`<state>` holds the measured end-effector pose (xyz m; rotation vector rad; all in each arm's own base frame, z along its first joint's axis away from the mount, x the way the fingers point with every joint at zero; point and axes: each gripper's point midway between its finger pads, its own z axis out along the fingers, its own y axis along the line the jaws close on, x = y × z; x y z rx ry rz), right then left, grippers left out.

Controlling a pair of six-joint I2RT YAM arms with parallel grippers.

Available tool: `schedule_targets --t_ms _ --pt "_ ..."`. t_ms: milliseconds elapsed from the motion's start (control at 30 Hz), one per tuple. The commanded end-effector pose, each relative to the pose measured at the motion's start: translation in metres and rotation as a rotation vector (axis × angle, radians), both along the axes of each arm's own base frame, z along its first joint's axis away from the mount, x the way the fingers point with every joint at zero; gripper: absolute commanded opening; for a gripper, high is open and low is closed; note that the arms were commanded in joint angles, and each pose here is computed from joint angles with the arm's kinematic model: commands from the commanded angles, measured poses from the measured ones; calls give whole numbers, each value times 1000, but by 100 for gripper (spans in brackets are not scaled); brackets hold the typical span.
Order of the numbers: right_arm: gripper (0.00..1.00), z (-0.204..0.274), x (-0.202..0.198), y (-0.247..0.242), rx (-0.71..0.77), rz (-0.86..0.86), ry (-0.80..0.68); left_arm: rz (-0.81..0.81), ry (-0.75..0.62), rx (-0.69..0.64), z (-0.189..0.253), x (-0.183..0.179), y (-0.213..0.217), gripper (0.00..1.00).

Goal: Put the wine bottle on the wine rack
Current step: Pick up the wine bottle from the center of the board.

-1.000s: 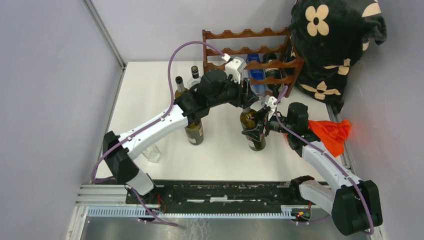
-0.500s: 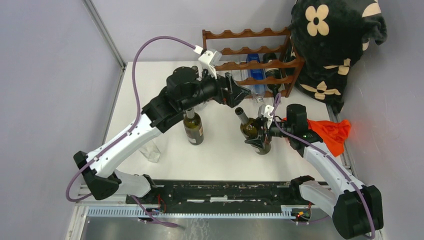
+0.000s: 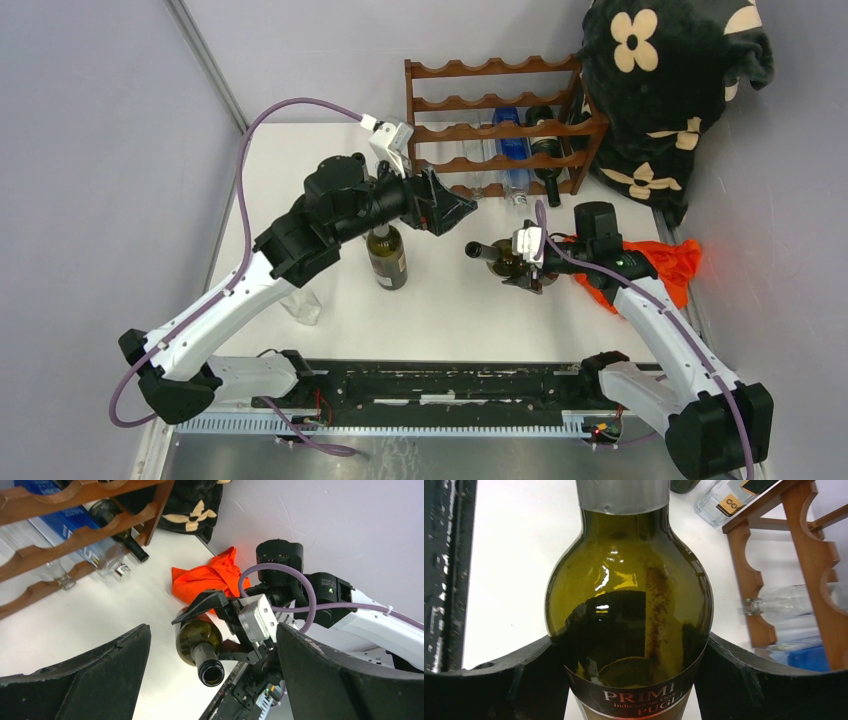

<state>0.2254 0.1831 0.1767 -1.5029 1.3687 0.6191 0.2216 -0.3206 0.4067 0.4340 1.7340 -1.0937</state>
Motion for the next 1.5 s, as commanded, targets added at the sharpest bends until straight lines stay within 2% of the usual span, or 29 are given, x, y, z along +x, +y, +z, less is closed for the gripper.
schedule_targets --t_ms 0,533,833,1100,1467 --pt "0 41 12 -2 -41 67 -271 -39 46 -94 15 -15 2 98" --pt "0 41 3 -12 -147 146 -441 -62 213 -199 6 -38 10 94" --pt "0 44 3 -22 -235 173 -576 -142 348 -217 -5 -49 -8 90" --pt "0 32 -4 -26 -292 229 -607 -181 346 -195 -9 -62 -14 89" --pt "0 35 6 -31 -357 243 -674 -177 339 -98 -26 -57 -18 89"
